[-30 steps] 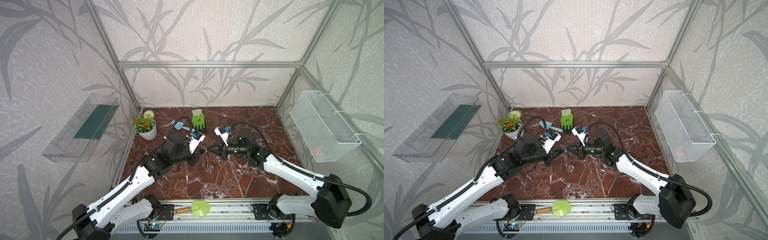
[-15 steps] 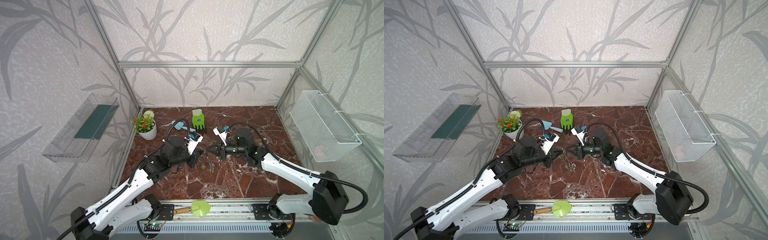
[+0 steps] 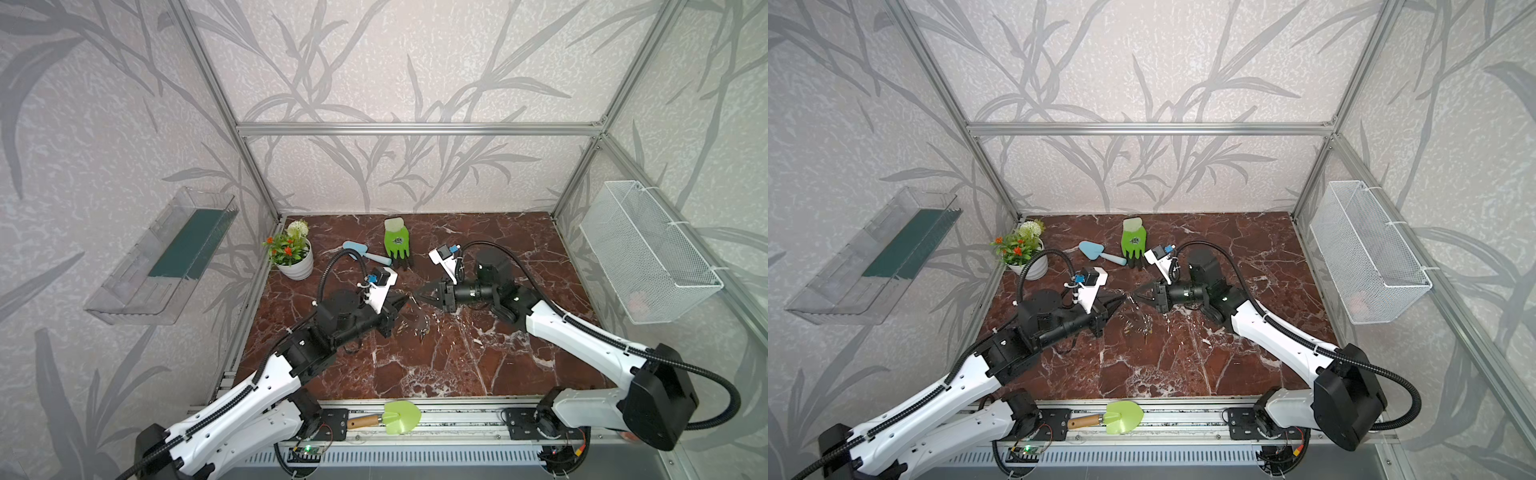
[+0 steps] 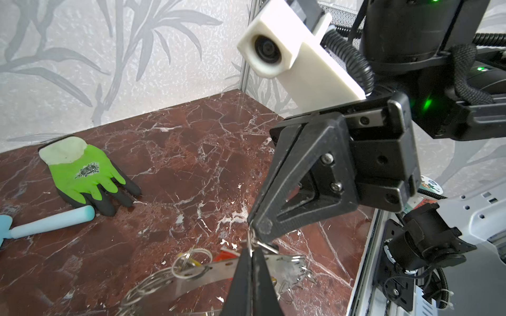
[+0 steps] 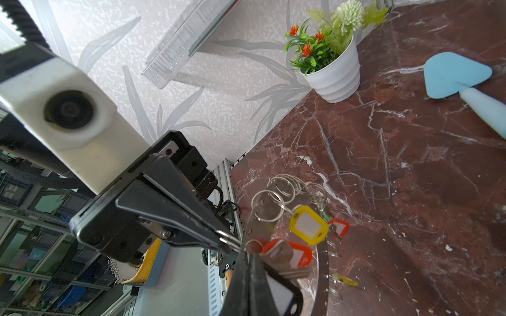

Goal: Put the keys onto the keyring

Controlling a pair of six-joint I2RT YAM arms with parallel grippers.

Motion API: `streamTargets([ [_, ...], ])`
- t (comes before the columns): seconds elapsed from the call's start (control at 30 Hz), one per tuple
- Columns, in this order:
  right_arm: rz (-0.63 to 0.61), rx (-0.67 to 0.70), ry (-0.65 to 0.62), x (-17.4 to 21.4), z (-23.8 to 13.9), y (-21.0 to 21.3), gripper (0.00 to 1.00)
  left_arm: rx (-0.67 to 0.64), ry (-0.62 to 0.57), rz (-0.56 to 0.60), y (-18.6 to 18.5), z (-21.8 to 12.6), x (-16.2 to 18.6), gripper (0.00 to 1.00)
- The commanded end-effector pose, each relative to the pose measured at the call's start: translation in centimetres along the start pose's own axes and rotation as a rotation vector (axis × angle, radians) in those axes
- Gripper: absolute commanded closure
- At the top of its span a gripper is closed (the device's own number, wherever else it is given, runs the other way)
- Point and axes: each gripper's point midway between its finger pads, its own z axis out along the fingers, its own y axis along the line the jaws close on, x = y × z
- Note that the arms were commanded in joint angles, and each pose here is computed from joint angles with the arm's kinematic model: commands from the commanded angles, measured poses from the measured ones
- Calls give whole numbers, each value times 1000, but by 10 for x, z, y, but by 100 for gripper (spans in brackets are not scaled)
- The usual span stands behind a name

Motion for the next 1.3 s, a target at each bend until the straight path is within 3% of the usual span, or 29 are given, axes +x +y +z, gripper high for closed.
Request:
streamTargets([
  [0.0, -2, -10, 6, -5, -11, 15, 100, 47, -242, 60, -16, -14, -52, 100],
  [0.37, 35, -58, 0, -11, -23, 25, 100, 130, -441, 100, -30, -20, -58, 100],
  [0.53, 32, -72, -1, -12, -25, 31, 95, 159, -508, 108, -34, -23, -60, 100],
  [0.9, 22, -85, -8, -15, -26, 34, 81, 233, -587, 82, -43, -23, -65, 100],
  [1.27, 12, -51, -35, -20, -31, 28, 79, 270, -602, 35, -45, -13, -65, 100],
])
